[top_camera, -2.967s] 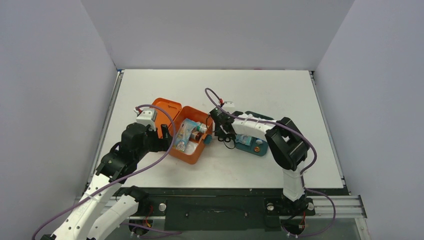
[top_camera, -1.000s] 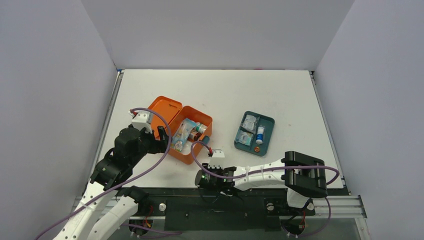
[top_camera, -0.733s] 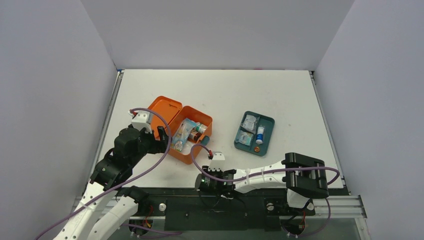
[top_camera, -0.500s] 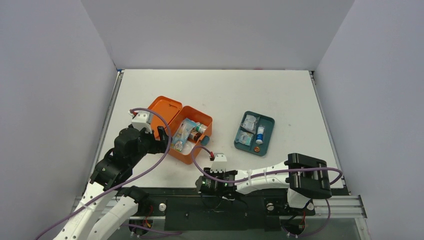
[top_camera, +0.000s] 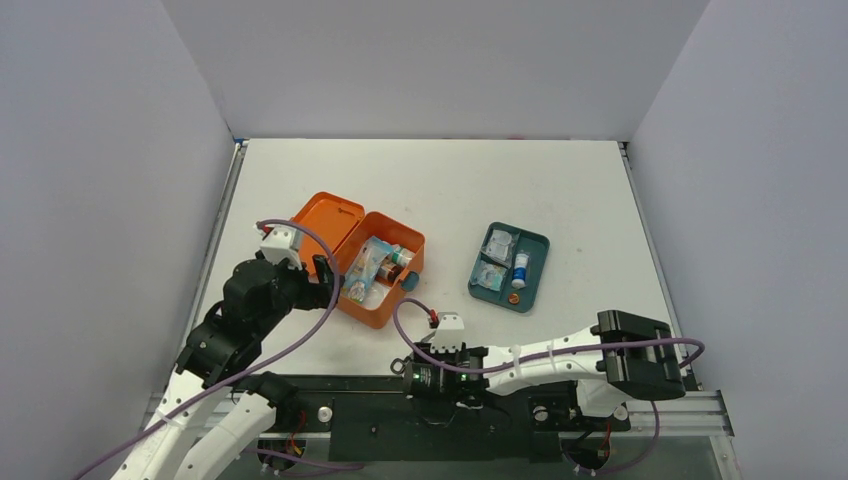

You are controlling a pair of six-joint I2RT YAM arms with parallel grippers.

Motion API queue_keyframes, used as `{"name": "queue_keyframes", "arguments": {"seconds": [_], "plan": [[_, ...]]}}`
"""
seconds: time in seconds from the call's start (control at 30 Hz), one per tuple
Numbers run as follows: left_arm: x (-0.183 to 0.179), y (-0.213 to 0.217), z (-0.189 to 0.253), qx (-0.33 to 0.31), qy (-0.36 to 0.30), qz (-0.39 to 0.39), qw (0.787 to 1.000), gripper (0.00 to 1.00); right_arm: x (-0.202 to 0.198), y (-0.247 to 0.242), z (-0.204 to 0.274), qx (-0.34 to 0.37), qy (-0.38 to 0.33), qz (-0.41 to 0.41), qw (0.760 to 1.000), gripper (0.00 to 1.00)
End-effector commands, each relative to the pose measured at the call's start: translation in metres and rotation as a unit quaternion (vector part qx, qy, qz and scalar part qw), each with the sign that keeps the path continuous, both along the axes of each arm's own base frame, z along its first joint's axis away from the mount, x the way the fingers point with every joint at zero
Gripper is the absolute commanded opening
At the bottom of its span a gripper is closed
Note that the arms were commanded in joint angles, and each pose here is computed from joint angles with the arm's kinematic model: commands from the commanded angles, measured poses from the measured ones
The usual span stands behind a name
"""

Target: Organize the medicine kit

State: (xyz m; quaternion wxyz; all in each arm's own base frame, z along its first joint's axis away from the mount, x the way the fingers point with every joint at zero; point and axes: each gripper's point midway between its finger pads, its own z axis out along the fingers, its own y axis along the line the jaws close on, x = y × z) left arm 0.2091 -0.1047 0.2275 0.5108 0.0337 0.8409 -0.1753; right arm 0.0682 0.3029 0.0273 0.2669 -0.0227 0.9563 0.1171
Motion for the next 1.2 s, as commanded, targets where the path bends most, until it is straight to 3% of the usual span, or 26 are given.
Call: {"name": "queue_keyframes", "arguments": {"seconds": [0.0,0.3,0.5,1.17], "plan": [[-0.001,-0.006,0.011,-0.016,-0.020,-0.013,1.000,0.78,-0.001,0.022,0.025,0.071,-0.019,-0.020,0.997,0.54],[-0.005,-0.012,0.014,-0.024,-0.025,-0.028,0.999,0.78,-0.015,0.034,0.034,0.152,-0.025,-0.047,0.987,0.60],[-0.008,-0.014,0.016,-0.025,-0.029,-0.035,0.999,0.78,-0.013,0.043,0.032,0.252,-0.015,-0.093,0.963,0.62],[-0.012,-0.017,0.016,-0.024,-0.031,-0.042,0.998,0.78,-0.006,0.062,0.004,0.306,-0.008,-0.148,0.940,0.57]]}}
